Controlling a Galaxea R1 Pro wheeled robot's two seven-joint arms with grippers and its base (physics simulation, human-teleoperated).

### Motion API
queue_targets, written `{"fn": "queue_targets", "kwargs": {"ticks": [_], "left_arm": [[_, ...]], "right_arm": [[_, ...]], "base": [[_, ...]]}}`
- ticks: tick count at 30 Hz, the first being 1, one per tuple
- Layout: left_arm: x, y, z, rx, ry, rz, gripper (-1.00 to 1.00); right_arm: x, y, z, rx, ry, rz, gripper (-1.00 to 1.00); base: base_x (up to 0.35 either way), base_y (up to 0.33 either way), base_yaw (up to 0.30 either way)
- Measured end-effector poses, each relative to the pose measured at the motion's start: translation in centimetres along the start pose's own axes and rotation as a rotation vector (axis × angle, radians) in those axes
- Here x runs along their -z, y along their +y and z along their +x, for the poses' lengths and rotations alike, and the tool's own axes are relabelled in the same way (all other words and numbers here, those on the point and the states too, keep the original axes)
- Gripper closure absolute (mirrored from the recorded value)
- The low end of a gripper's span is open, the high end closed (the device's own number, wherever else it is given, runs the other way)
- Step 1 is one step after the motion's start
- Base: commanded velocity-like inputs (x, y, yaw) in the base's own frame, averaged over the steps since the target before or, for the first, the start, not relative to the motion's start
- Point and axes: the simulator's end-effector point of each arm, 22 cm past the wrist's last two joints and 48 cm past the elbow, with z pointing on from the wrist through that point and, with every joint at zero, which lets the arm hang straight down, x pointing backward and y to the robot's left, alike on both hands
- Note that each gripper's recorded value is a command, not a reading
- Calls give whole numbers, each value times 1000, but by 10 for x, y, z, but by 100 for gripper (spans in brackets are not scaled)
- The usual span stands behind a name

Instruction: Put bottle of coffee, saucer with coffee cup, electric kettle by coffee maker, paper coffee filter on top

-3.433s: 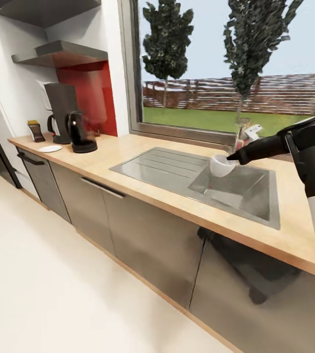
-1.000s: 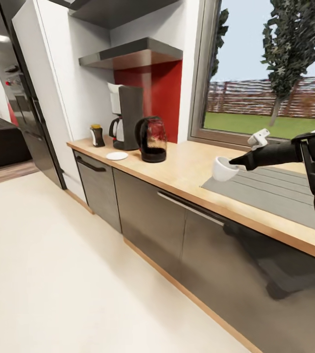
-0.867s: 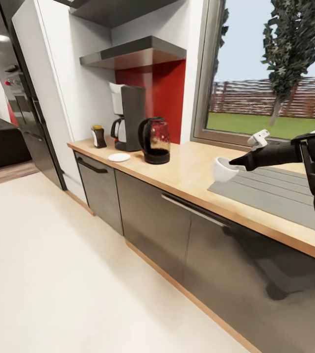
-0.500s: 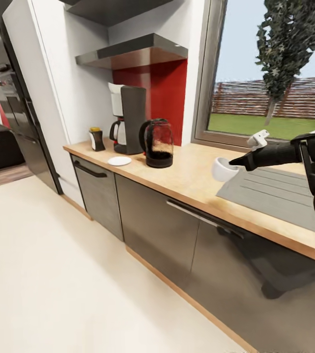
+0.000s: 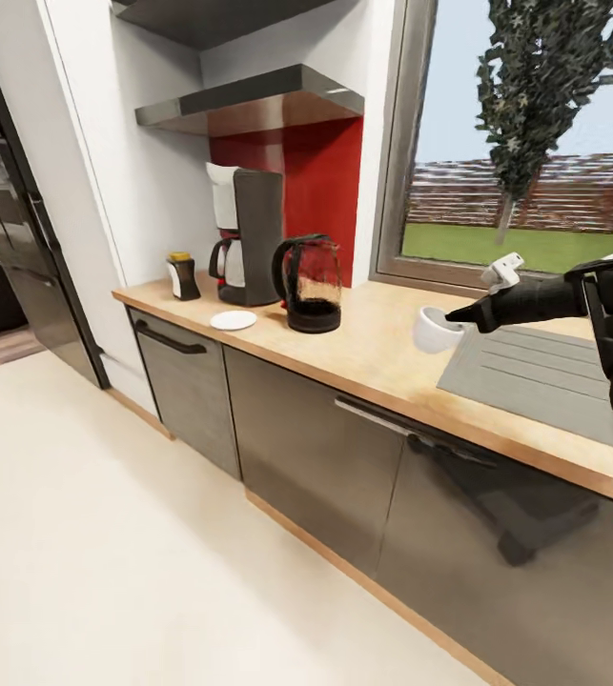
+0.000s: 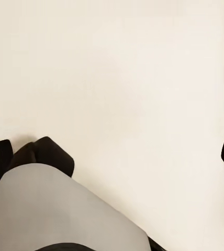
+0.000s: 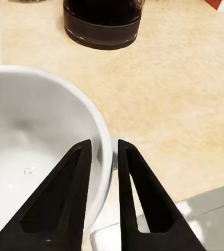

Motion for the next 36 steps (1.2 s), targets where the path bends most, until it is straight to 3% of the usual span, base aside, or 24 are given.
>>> {"fn": "queue_targets", "kwargs": {"ticks": [11, 24, 36], "left_arm": [[0, -2, -1, -1, -3, 4, -100], [0, -2, -1, 0, -3, 5, -100], [0, -3, -3, -1, -7, 8, -100]], "right_arm": [[1, 1, -1, 0, -2, -1, 100], [2, 0, -1, 0, -2, 1, 100], [5, 1, -4, 2, -6, 3, 100]], "base": [[20, 135, -208], [0, 285, -30], [14, 129, -156]]}}
